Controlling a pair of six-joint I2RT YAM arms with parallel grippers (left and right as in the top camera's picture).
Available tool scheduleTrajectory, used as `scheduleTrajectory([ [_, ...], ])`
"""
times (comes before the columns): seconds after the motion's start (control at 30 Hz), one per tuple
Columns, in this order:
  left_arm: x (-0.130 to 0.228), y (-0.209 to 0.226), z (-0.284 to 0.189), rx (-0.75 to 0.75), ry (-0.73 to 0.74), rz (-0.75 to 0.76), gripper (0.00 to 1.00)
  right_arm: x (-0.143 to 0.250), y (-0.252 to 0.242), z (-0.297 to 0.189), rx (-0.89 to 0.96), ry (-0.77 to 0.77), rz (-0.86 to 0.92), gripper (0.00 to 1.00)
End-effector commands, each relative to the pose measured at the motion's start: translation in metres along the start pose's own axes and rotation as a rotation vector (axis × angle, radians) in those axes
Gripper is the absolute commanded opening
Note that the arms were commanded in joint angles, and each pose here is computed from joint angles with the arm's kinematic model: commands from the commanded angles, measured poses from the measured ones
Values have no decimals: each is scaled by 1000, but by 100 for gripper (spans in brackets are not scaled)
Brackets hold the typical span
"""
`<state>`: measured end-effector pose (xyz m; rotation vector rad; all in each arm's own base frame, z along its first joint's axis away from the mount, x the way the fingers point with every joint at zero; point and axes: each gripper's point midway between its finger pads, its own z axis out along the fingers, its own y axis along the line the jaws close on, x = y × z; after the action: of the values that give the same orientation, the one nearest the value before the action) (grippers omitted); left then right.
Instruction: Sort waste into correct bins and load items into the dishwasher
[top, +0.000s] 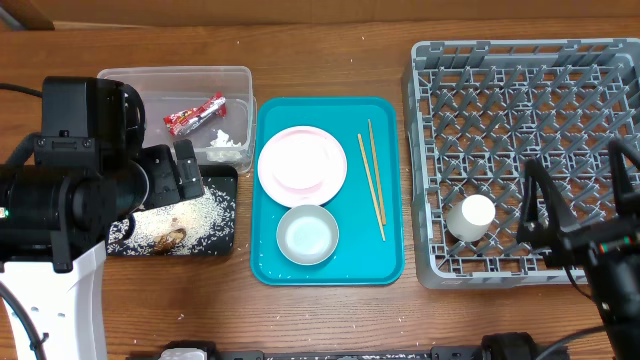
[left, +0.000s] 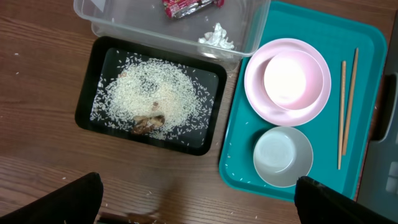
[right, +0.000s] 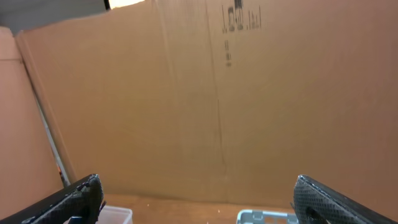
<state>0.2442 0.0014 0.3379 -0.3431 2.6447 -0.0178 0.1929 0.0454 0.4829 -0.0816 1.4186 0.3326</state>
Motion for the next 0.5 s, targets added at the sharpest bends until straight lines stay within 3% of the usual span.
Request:
scheduleTrajectory([
  [0.0, 0, -3, 1, 7, 7, 0, 100, 9, -3, 8, 8, 31, 6, 100],
  [0.13, 0, -3, 1, 7, 7, 0, 100, 13, -4, 8, 10, 47, 10, 100],
  [0.27, 0, -3, 1, 7, 6, 0, 100, 42, -8, 5, 31, 167, 32, 100],
  [0.47, 1, -4, 0, 11, 4, 6, 100, 113, -16, -19, 84, 467, 87, 100],
])
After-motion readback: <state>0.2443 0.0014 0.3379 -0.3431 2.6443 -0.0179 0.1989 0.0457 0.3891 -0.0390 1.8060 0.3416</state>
